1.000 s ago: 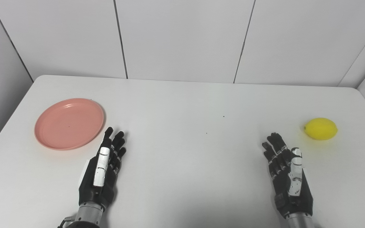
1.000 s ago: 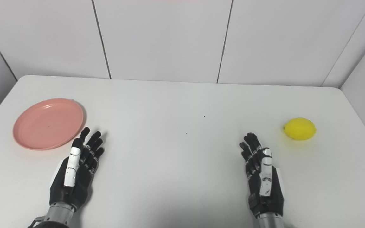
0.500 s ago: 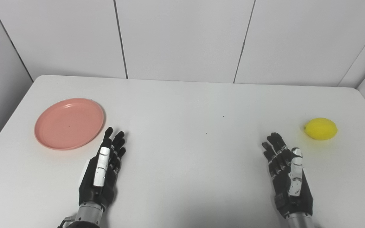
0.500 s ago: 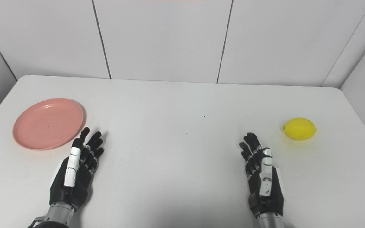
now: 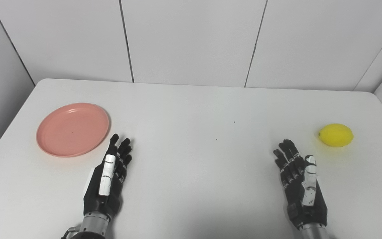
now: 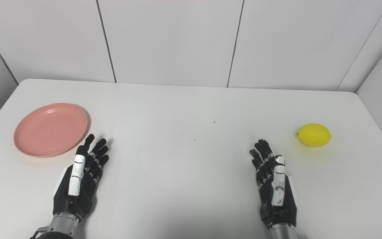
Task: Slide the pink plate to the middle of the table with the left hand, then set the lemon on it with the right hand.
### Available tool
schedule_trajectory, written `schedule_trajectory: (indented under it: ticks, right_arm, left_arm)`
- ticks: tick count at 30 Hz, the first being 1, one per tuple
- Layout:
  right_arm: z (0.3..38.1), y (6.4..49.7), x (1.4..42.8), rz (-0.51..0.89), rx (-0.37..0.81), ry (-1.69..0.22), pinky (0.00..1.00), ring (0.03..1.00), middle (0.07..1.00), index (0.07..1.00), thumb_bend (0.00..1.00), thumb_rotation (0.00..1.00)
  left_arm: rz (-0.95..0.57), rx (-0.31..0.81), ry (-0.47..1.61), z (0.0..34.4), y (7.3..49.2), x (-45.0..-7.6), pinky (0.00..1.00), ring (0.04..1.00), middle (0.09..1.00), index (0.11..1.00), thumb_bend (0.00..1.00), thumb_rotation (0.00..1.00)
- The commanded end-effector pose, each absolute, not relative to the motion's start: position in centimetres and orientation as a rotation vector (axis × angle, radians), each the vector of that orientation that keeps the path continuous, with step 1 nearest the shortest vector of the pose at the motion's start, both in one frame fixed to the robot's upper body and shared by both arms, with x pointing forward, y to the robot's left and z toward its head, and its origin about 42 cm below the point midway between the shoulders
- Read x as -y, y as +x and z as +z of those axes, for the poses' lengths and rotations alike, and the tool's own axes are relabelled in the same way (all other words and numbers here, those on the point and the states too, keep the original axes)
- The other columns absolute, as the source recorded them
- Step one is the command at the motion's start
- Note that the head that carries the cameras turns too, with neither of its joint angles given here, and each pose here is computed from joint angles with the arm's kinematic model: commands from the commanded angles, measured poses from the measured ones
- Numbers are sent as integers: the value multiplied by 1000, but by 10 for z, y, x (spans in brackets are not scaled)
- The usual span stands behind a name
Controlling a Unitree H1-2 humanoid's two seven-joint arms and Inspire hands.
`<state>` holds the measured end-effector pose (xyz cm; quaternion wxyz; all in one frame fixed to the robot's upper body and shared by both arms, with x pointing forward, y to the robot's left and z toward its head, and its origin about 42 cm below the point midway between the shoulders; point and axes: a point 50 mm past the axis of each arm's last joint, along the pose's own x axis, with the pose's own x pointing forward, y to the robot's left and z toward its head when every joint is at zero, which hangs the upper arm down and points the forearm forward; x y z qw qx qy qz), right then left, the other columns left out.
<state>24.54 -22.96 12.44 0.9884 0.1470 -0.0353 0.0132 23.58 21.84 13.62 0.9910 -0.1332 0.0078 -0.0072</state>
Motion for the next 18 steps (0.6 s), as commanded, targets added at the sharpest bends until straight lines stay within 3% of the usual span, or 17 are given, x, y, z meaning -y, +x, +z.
schedule_trajectory:
  ticks: [1,18]
  right_arm:
    - [129,249,237,31,125,290,989,922,930,900,779,999]
    - [114,254,258,27,116,295,999,924,933,920,774,1000]
  left_arm:
    - [11,-23,-254,127,222,-219,1000,960,936,981,637,806]
    - [22,-19,-264,112,228,-195,1000,951,921,965,669,764]
